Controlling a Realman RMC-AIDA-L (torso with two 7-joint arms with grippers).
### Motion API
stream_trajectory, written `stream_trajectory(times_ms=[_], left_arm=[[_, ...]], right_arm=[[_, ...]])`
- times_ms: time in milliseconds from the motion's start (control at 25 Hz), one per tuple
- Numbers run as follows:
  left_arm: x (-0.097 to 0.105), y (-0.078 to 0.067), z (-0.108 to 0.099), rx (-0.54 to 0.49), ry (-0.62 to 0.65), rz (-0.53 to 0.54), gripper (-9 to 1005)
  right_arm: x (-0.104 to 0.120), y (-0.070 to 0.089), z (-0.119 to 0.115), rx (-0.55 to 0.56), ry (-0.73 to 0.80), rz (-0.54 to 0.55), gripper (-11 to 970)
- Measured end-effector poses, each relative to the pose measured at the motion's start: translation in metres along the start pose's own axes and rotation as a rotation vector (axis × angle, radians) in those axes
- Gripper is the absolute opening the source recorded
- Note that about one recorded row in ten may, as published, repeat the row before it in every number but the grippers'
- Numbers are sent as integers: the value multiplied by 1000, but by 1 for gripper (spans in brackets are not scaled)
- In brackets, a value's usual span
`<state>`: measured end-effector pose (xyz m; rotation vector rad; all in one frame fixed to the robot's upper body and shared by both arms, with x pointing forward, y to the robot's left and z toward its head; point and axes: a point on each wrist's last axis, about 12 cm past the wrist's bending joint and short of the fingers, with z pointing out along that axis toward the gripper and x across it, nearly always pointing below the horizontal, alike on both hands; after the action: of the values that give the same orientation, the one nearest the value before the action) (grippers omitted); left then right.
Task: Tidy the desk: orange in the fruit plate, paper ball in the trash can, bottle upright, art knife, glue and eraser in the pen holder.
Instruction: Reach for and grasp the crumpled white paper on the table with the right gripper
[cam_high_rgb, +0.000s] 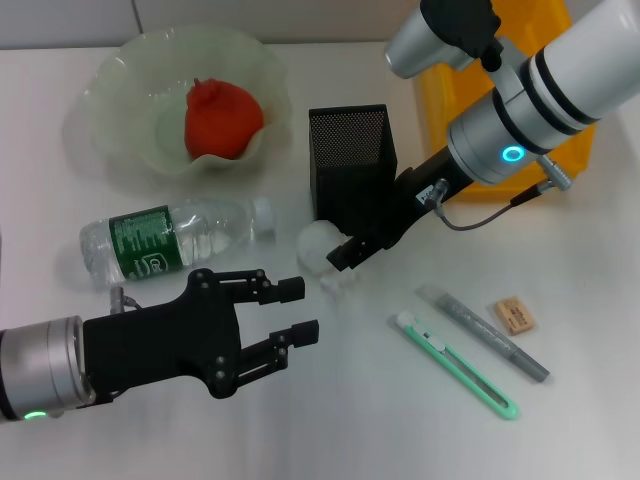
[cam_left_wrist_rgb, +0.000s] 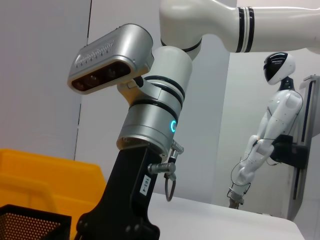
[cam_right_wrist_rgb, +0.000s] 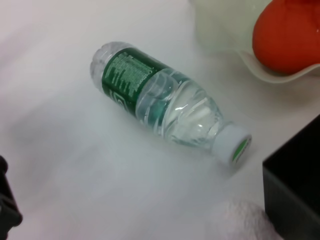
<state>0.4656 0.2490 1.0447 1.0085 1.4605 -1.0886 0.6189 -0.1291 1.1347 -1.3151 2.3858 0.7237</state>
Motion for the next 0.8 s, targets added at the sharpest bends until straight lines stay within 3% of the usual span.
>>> stream_trajectory(times_ms=[280, 800], left_arm=[[1, 3, 2, -19, 14, 1, 426], [3, 4, 6, -17, 12, 9, 426]], right_arm=[[-1, 3, 14, 12, -16, -34, 733], [0, 2, 18, 16, -31, -42, 719]])
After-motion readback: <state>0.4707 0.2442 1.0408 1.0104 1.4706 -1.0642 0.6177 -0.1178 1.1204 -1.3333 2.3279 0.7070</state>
